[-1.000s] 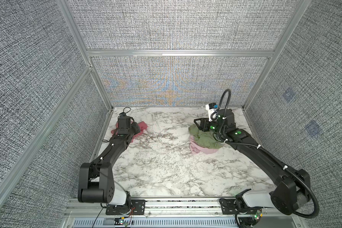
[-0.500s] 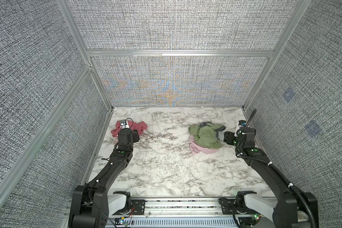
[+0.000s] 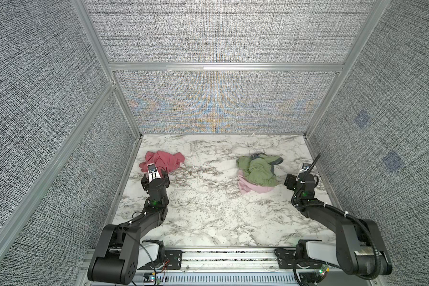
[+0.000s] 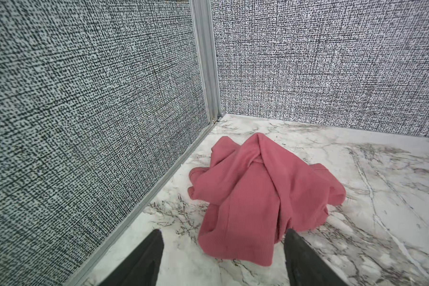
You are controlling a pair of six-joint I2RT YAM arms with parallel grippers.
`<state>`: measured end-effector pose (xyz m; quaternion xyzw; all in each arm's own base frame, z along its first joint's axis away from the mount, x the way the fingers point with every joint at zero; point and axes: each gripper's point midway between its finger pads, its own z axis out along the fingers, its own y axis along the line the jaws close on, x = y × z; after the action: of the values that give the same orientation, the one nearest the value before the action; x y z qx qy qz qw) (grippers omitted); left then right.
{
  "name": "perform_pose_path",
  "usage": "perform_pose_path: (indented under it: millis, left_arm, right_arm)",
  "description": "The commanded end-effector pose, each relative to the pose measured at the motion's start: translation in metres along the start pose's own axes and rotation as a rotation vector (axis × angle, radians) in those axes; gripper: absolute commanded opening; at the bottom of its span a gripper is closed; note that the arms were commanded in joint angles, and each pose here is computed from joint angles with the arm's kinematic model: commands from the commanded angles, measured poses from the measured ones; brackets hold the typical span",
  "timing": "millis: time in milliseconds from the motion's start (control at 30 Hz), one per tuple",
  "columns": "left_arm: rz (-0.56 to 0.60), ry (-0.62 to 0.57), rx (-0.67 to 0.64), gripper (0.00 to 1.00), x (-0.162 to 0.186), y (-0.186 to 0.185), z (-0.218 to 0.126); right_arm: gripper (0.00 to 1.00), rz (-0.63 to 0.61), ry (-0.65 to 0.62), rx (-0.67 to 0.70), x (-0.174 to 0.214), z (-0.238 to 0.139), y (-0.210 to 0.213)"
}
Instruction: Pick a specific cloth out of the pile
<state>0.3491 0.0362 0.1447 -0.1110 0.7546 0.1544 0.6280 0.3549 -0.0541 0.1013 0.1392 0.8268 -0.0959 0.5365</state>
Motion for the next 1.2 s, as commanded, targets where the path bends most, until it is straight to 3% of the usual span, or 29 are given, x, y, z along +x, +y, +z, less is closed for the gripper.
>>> perform_pose_path:
  millis: [0,167,767,1033,1100,1133,1167]
  left_arm:
    - [-0.027,-0.084,0.005,0.79,-0.016,0.000,0.003]
    - [-0.027,-0.101,0.035,0.79,0.001,-0.005,0.004]
    - [-0.006,-0.086,0.241,0.82,0.012,-0.029,0.006]
    - [0.005,-0.095,0.255,0.85,0.013,-0.030,0.006]
    - [0.005,-0.099,0.254,0.91,0.012,-0.030,0.006]
    - [0.006,-0.103,0.255,0.99,0.012,-0.030,0.005]
    - [0.005,-0.100,0.255,0.99,0.013,-0.031,0.005]
  right_arm:
    - [0.84,0.017,-0.183,-0.027,-0.034,-0.005,0.004]
    - [0.84,0.001,-0.213,-0.062,-0.029,-0.004,0.010]
    - [0.87,-0.072,-0.137,-0.184,-0.006,0.020,0.037]
    - [0.98,-0.072,-0.136,-0.183,-0.006,0.021,0.036]
    - [1.00,-0.071,-0.136,-0.184,-0.007,0.021,0.037]
    - [1.00,-0.071,-0.136,-0.184,-0.007,0.021,0.036]
    - [0.99,-0.070,-0.135,-0.184,-0.006,0.021,0.036]
